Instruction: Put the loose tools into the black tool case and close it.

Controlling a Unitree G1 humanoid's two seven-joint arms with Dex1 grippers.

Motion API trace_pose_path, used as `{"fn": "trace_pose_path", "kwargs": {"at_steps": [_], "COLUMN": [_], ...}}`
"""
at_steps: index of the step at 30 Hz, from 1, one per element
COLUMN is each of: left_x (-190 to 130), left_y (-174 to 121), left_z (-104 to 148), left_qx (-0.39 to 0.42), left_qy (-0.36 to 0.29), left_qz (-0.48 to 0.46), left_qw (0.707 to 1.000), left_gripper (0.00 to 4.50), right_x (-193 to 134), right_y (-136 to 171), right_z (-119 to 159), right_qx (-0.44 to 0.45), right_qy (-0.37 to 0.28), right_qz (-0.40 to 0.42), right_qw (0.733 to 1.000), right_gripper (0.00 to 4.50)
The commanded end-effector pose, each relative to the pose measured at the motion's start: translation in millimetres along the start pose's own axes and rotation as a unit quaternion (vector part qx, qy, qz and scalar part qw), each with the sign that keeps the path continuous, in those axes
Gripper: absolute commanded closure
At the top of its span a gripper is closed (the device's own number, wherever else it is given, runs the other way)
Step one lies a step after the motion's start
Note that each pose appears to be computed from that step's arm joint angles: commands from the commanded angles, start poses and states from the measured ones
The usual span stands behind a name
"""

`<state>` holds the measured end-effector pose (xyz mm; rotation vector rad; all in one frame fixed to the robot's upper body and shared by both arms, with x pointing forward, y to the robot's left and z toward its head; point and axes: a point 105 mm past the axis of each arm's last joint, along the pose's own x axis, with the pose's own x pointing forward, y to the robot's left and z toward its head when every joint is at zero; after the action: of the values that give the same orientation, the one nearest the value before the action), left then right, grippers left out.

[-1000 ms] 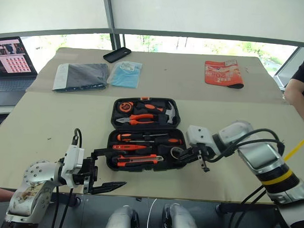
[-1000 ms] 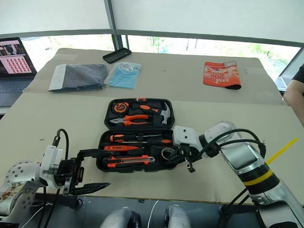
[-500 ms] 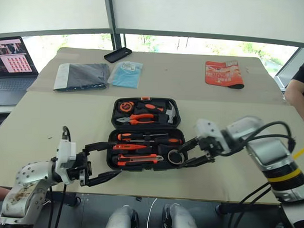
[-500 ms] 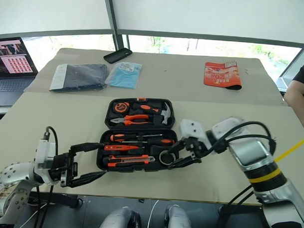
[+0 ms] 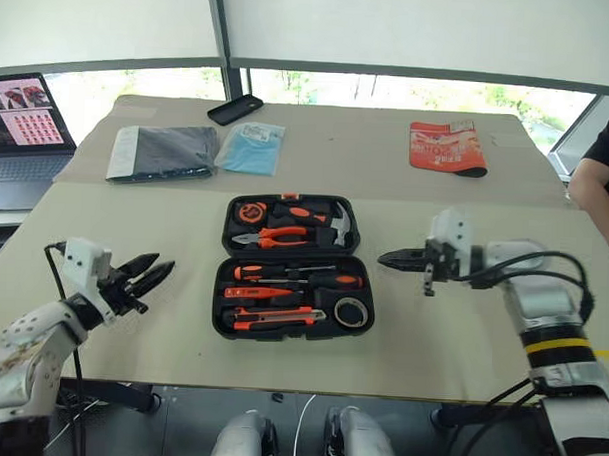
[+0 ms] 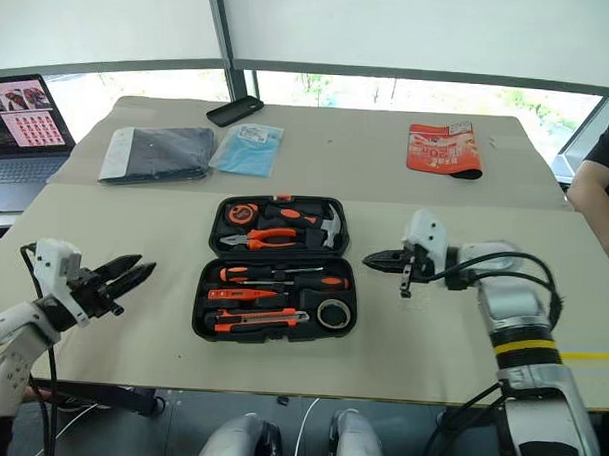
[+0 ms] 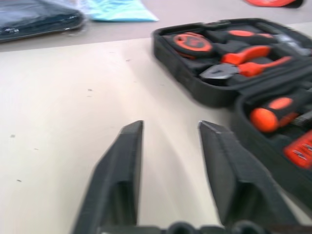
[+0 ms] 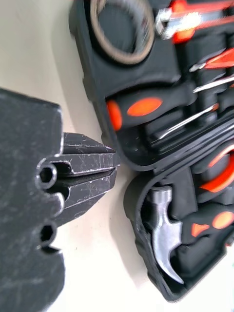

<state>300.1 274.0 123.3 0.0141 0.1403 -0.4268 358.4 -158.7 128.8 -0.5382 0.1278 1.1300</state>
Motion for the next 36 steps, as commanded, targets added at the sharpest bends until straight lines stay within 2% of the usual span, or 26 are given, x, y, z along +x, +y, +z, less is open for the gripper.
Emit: {"fn": "trace_pose_path", "kwargs": {"at_steps": [1, 3, 6, 8, 12, 15, 18, 21, 29, 36], "left_x": [24, 41, 54, 58, 69, 71, 79, 85, 91, 82], "left_y": [-15, -20, -16, -20, -39, -48, -61, -75, -106, -120], "left_z": [5, 4, -7, -6, -13, -11, -2, -8, -25, -30], "left_qx": [0.006, 0.015, 0.015, 0.01, 0.007, 0.005, 0.012, 0.027, 0.053, 0.054], "left_qy": [-0.009, 0.0, 0.049, 0.048, 0.092, 0.095, 0.069, 0.075, 0.084, 0.095], "left_qz": [-0.033, -0.036, -0.023, -0.04, -0.109, -0.139, -0.17, -0.199, -0.258, -0.278], "left_qw": [0.999, 0.999, 0.998, 0.998, 0.99, 0.986, 0.983, 0.977, 0.961, 0.954], "left_gripper": [3.91, 3.91, 3.91, 3.91, 3.91, 3.91, 3.91, 3.91, 3.91, 3.91], "right_x": [18, 30, 40, 43, 48, 47, 41, 30, -3, -19], "right_y": [-14, -14, -15, -16, -13, -13, -2, 17, 31, 17], "right_z": [-1, -6, 0, 0, 5, 7, 8, 4, -15, -30], "right_qx": [-0.039, -0.025, -0.048, -0.074, -0.058, -0.045, -0.03, -0.012, 0.011, 0.004], "right_qy": [0.005, 0.008, 0.002, 0.009, -0.011, -0.02, -0.033, -0.035, 0.007, 0.027], "right_qz": [-0.04, -0.036, -0.032, -0.03, -0.021, -0.023, 0.006, 0.041, 0.008, -0.039], "right_qw": [0.998, 0.999, 0.998, 0.997, 0.998, 0.999, 0.999, 0.998, 1.0, 0.999], "right_gripper": [4.5, 4.5, 4.5, 4.5, 4.5, 4.5, 4.5, 4.5, 4.5, 4.5]}}
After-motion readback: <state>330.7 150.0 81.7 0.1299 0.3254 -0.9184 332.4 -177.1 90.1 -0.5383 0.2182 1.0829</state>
